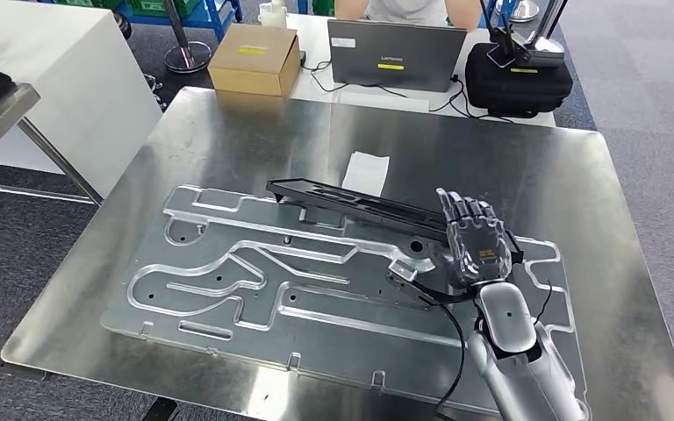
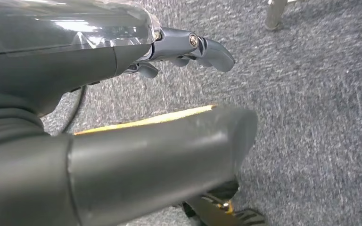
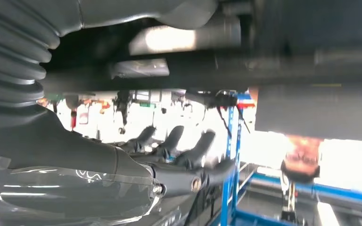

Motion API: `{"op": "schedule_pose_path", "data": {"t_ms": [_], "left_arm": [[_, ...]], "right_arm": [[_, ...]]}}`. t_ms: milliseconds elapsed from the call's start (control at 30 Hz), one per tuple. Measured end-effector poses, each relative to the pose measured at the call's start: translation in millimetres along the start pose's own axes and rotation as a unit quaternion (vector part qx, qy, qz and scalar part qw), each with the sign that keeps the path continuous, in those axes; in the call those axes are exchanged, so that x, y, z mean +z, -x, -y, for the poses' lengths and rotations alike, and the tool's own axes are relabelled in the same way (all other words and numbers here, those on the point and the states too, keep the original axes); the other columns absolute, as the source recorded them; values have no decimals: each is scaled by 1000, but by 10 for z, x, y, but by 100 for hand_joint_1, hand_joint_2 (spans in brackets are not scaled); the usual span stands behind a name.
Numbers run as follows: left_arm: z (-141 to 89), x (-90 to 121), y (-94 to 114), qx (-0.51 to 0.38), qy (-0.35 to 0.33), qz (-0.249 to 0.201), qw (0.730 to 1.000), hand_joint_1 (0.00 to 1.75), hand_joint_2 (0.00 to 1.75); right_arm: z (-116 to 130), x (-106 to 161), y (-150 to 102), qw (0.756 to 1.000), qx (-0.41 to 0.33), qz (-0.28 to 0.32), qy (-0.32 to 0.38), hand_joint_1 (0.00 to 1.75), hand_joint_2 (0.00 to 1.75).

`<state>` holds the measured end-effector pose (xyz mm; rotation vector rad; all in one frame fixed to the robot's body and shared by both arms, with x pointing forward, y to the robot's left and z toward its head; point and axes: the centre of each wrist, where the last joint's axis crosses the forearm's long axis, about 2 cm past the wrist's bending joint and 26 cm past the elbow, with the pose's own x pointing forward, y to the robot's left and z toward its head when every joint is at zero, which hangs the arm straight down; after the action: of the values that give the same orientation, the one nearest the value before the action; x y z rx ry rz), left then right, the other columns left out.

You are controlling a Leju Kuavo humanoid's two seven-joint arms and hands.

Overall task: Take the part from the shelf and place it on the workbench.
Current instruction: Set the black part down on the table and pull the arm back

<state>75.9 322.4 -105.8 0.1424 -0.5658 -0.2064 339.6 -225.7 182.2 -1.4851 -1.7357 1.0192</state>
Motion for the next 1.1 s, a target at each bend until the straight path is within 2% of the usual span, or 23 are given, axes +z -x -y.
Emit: {"op": "schedule_pose_path", "data": {"t_ms": [567,1100], "left_arm": [[4,18,42,5,5,1,1000,0,0],[12,26,61,17,12,2,1000,0,0]], "right_arm": [[-136,183,34,999,-9,-20,-30,0,0],[-159,227,12,999,-12,-19,-38,0,0]]}}
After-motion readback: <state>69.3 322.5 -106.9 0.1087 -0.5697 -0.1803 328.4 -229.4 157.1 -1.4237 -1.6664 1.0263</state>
